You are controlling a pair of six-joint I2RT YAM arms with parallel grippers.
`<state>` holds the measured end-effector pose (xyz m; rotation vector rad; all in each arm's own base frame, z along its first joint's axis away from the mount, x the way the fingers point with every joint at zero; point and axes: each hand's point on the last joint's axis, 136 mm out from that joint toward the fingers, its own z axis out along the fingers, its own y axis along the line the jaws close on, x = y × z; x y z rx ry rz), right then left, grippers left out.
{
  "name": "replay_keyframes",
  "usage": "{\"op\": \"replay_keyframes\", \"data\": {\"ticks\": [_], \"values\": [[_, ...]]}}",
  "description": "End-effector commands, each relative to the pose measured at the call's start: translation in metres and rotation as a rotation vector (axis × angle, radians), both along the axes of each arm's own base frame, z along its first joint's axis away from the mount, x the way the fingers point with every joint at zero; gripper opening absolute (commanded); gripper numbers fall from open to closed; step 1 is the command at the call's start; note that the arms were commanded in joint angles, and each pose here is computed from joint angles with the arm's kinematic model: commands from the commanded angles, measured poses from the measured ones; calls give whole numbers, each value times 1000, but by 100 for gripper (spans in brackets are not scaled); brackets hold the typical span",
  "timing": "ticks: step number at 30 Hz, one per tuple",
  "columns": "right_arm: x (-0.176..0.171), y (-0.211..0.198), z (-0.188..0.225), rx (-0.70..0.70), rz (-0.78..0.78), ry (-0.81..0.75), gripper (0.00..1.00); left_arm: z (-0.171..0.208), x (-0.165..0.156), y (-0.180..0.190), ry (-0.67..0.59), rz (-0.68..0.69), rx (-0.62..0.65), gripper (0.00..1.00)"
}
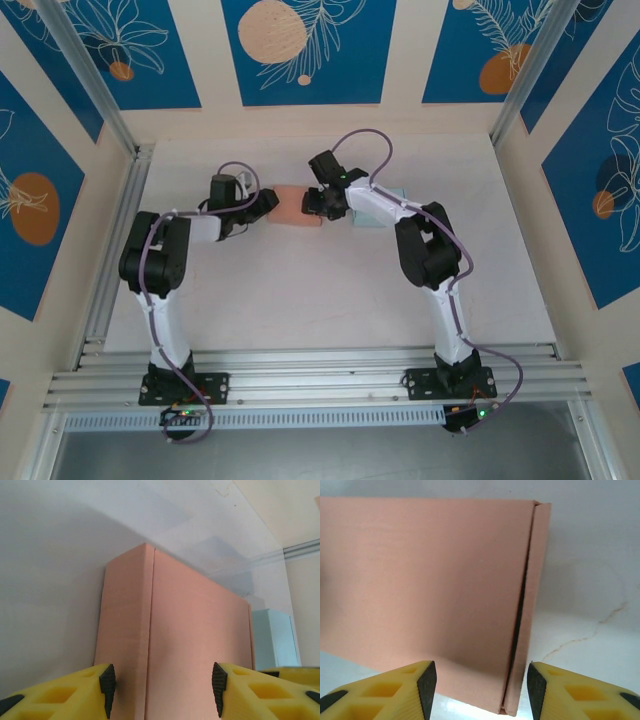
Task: Fold the paper box
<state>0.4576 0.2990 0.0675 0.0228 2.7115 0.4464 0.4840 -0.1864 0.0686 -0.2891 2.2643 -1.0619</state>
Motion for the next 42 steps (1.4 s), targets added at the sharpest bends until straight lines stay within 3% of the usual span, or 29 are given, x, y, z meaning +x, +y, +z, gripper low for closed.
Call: {"op": "replay_keyframes", "data": {"ticks": [1, 7, 13, 16, 19, 21, 24, 30, 37, 42], "values": [[2, 4, 2, 18, 39, 7, 53, 25, -6, -5, -68, 9, -26, 55], [4, 2, 15, 7, 58, -14, 54, 37, -16, 6, -86, 52, 14, 56], [-9, -22, 61, -49, 62, -107, 60, 79, -43, 29, -184, 84, 124, 60], [-30, -52, 76, -101, 37, -159, 64, 95, -70, 67, -245, 163, 289, 70], [-60, -94, 89, -168, -18, -241, 73, 106, -105, 114, -316, 274, 488, 93], [-79, -122, 89, -188, -61, -294, 83, 116, -129, 143, -398, 367, 596, 100], [-100, -160, 80, -208, -124, -346, 100, 127, -158, 169, -534, 463, 699, 100], [-121, -227, 69, -266, -236, -441, 100, 112, -183, 190, -609, 490, 865, 100], [-129, -283, 78, -239, -336, -649, 100, 92, -182, 183, -647, 425, 886, 100], [-133, -295, 85, -263, -334, -842, 100, 82, -170, 180, -639, 380, 885, 100]]}}
